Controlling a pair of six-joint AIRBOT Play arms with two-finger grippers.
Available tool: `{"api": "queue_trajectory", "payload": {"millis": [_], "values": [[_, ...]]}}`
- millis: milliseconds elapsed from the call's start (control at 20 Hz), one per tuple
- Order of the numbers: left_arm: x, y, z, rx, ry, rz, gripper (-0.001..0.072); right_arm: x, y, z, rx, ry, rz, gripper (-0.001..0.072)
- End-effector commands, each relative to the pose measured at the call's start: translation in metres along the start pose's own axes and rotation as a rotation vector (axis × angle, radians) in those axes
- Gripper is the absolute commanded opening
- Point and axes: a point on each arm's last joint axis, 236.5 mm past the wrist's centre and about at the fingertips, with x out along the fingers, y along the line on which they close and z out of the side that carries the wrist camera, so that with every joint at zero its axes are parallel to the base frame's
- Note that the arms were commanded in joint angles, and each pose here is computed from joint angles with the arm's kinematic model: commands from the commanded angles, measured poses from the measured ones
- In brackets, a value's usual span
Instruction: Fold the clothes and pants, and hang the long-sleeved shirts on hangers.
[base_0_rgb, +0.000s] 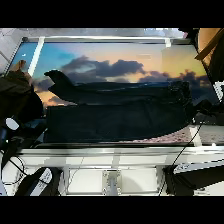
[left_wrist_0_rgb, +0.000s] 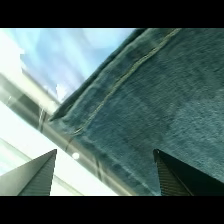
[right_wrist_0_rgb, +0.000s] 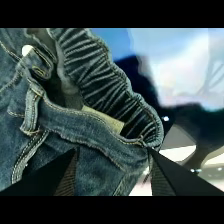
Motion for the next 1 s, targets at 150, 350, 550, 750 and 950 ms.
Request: {"api": "queue_trajectory", "payload": {"millis": [150,350,550,750,950], "values": [[0.004,0.007,-0.009,-0.031,0.027,0.012,0.0705,-0.007,0.004,-0.023,0.036,0.080,0.072,0.0486],[0.025,0.006,-0.027,-0.096,0.057,-0.026,0.0703,-0.053,0.003,-0.026,0.097,-0.004,0.163,0.0444],[0.035,-0.013,-0.010,-0.179,-0.033,-0.140,0.0703,-0.081,0.000,-0.033,0.166,-0.122,0.215,0.0444],[0.039,-0.014,0.000,-0.208,-0.084,-0.158,0.0435,-0.060,0.012,-0.058,0.201,-0.081,0.283,0.0444],[0.037,-0.017,0.010,-0.211,-0.125,-0.176,0.0014,-0.048,0.026,-0.060,0.222,-0.109,0.362,0.0440]]}}
